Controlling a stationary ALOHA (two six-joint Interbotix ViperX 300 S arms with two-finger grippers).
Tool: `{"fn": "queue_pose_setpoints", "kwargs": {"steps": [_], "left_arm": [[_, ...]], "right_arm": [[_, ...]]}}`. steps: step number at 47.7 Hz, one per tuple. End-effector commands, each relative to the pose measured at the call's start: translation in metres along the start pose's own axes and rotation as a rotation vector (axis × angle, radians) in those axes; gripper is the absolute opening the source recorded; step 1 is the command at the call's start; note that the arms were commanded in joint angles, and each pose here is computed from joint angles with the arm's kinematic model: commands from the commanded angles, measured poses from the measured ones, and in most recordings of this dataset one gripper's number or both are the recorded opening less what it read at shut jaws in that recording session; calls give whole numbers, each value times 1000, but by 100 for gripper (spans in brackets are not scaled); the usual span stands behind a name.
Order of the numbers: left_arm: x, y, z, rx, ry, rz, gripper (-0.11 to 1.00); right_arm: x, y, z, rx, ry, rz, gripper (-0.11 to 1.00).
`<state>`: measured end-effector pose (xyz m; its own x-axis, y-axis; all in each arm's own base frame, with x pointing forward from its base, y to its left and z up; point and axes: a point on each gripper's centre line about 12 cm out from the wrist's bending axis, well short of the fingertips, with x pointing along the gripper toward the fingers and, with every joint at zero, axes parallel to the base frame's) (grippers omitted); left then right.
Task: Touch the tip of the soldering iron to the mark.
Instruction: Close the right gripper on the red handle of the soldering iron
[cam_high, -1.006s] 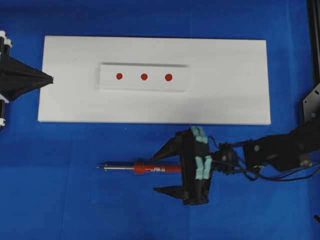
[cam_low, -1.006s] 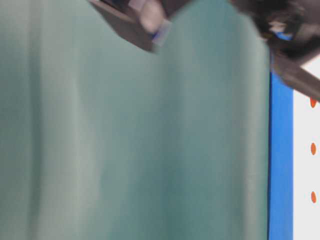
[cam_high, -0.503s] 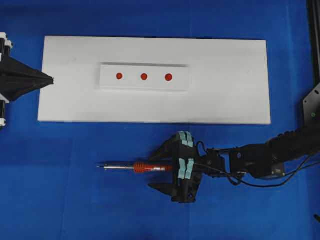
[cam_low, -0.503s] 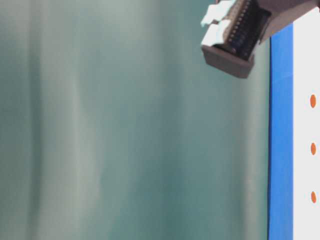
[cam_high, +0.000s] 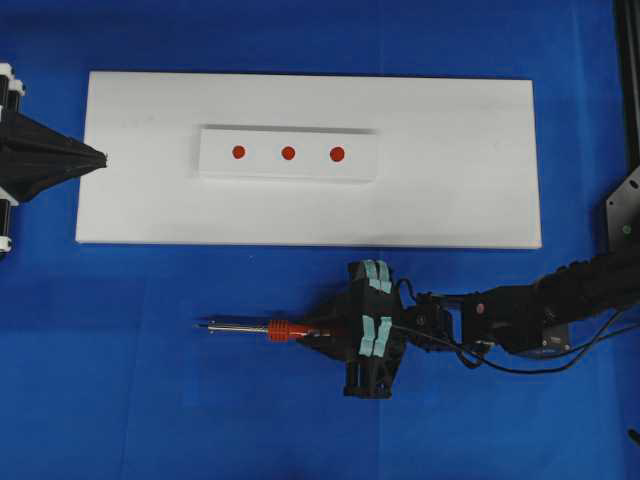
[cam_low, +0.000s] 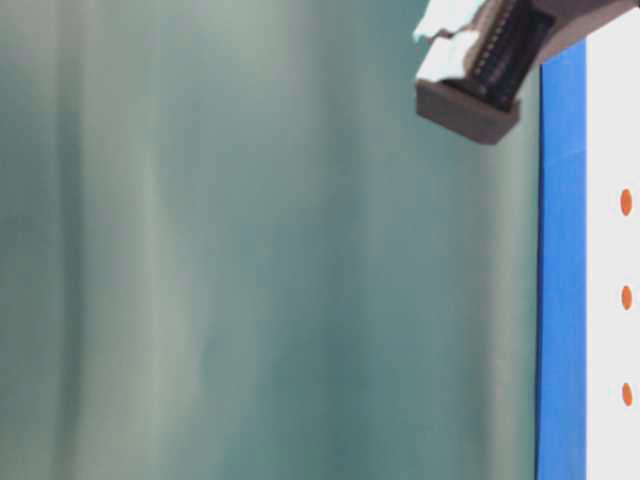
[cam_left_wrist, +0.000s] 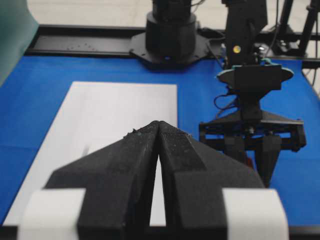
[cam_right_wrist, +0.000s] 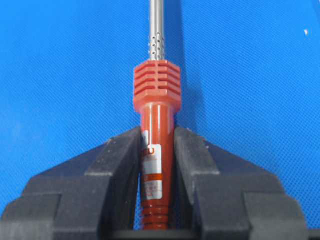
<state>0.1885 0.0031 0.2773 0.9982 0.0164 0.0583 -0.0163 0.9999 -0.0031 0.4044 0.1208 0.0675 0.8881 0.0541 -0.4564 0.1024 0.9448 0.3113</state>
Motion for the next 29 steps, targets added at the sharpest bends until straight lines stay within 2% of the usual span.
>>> {"fn": "queue_pose_setpoints", "kwargs": {"steps": [1, 12, 19, 29], "left_arm": [[2, 1, 5, 0, -15, 3, 0], [1, 1, 5, 0, -17, 3, 0], [2, 0, 5, 0, -15, 1, 0], [2, 0, 5, -1, -21, 1, 0]], "right_arm": [[-3, 7, 12, 10, -34, 18, 6], [-7, 10, 19, 12, -38, 28, 6], [-29, 21, 48, 6, -45, 64, 6], [-69, 31, 92, -48, -40, 117, 6]]}}
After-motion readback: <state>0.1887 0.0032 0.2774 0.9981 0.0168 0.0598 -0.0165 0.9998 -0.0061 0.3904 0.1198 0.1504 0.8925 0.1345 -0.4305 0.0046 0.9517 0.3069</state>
